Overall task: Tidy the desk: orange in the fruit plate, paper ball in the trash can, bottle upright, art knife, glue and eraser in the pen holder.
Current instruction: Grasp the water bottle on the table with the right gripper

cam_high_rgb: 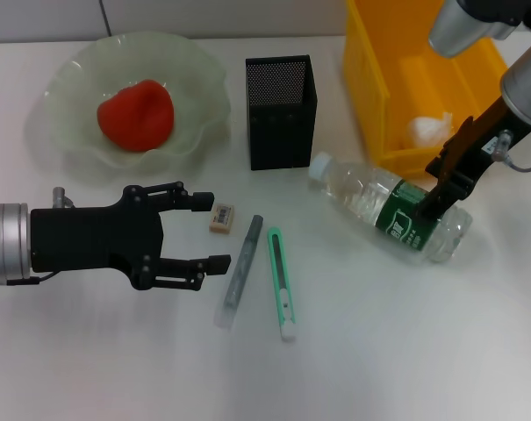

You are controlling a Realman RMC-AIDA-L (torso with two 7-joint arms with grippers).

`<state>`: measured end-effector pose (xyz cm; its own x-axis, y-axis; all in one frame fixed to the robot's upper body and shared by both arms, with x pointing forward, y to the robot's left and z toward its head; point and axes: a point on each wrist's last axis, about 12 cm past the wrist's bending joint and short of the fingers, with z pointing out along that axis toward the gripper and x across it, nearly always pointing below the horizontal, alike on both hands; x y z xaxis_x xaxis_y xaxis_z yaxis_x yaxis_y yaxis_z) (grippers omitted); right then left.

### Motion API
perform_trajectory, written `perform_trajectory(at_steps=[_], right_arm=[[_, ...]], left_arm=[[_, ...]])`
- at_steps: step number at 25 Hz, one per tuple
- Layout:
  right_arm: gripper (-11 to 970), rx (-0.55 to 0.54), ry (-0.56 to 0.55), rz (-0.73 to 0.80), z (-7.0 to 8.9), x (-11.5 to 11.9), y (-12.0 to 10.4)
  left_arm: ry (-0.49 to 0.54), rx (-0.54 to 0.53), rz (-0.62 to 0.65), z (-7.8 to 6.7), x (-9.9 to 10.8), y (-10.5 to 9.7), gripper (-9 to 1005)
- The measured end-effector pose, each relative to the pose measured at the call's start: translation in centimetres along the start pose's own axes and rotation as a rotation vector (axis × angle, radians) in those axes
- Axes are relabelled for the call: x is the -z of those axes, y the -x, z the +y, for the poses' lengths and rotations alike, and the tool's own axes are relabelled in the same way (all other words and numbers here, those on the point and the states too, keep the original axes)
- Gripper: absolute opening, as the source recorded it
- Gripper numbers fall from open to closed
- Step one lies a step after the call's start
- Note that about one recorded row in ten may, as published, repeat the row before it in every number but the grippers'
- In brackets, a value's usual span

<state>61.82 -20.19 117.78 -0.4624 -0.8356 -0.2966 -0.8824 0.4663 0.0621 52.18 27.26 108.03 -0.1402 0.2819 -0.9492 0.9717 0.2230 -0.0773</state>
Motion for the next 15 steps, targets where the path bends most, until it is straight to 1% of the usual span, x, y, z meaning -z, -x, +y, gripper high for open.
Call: perform_trajectory(at_steps=[3, 5, 11, 15], right_arm=[[819, 0.001, 0.000, 0.005, 0.0, -0.4, 0.1], [819, 0.009, -0.003, 0.021, 0.0, -1.2, 0.1], [820, 0.011, -0.011, 0.021, -0.1, -2.1, 0.2], [820, 0.003, 0.006, 0.027, 0.0, -3.0, 0.3]], left_arm=[[0.000, 0.000, 0.000, 0.0, 0.0, 0.0, 854], [0.000, 0.000, 0.000, 0.0, 0.0, 0.0, 854], [-0.003, 0.000, -0.002, 0.0, -0.1, 0.0, 854], [-0.003, 0.000, -0.003, 0.0, -0.1, 0.0, 854]])
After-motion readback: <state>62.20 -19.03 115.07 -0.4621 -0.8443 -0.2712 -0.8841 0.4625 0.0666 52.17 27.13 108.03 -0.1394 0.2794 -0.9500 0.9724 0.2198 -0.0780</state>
